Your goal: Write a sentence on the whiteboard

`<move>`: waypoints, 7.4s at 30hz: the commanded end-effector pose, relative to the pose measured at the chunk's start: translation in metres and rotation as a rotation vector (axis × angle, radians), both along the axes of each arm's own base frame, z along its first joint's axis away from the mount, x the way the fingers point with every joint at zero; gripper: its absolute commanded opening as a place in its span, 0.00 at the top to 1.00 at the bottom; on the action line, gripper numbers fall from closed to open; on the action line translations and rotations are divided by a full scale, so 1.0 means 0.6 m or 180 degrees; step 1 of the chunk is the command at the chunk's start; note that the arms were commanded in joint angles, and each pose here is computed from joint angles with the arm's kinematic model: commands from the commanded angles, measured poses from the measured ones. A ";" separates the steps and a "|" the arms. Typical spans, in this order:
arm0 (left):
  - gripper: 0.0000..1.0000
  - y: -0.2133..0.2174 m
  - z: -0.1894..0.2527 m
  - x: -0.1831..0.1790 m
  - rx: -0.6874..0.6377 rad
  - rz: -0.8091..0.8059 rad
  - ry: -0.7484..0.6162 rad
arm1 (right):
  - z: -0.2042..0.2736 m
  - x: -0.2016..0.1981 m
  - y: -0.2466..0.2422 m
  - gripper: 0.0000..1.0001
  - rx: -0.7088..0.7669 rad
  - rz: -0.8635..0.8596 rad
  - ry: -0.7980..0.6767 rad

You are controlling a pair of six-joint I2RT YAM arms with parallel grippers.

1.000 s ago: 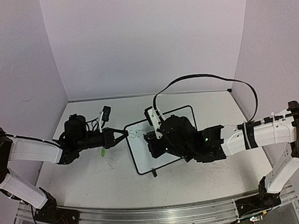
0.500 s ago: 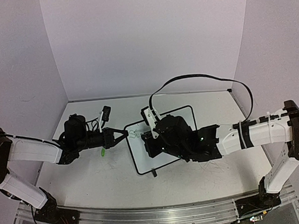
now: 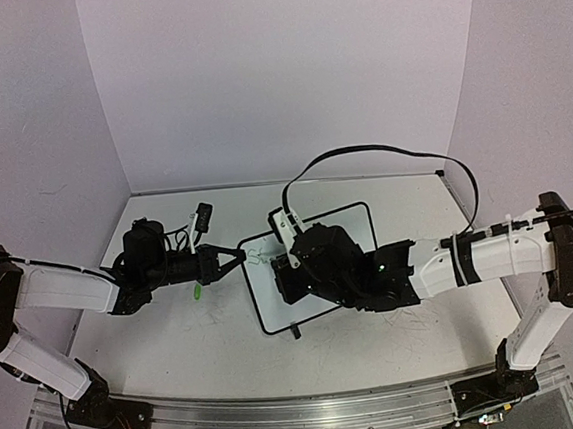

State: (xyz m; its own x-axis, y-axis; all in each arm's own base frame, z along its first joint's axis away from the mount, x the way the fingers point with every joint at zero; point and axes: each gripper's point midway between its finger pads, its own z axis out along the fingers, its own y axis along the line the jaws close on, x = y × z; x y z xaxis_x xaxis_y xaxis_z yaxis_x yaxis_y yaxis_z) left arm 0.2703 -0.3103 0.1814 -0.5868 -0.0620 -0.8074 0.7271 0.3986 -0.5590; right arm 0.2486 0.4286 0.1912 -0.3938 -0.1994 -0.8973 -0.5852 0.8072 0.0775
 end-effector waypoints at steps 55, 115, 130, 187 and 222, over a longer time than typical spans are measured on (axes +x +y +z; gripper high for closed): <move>1.00 0.001 0.062 0.005 -0.0167 0.0012 -0.0287 | 0.003 0.008 -0.027 1.00 0.0030 -0.0202 0.0063; 1.00 0.000 0.059 0.004 -0.0156 -0.0011 -0.0266 | 0.010 0.022 -0.028 1.00 0.0067 -0.0328 0.0014; 1.00 0.001 0.058 0.003 -0.0153 -0.0003 -0.0269 | 0.022 0.033 -0.034 1.00 0.0091 -0.0438 -0.0030; 1.00 -0.004 0.060 0.009 -0.0154 -0.0014 -0.0270 | -0.014 0.007 -0.050 1.00 0.0098 -0.0182 0.0217; 1.00 0.000 0.062 0.004 -0.0153 -0.0005 -0.0280 | 0.019 0.033 -0.054 1.00 0.0171 -0.0429 0.0021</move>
State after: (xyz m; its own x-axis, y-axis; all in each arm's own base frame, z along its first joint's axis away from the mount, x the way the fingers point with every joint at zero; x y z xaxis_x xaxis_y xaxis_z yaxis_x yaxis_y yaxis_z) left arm 0.2691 -0.3089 0.1817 -0.5829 -0.0533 -0.8108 0.7300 0.4038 -0.5514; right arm 0.2555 0.3936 0.1811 -0.4555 -0.1466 -0.8781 -0.5047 0.8551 0.1191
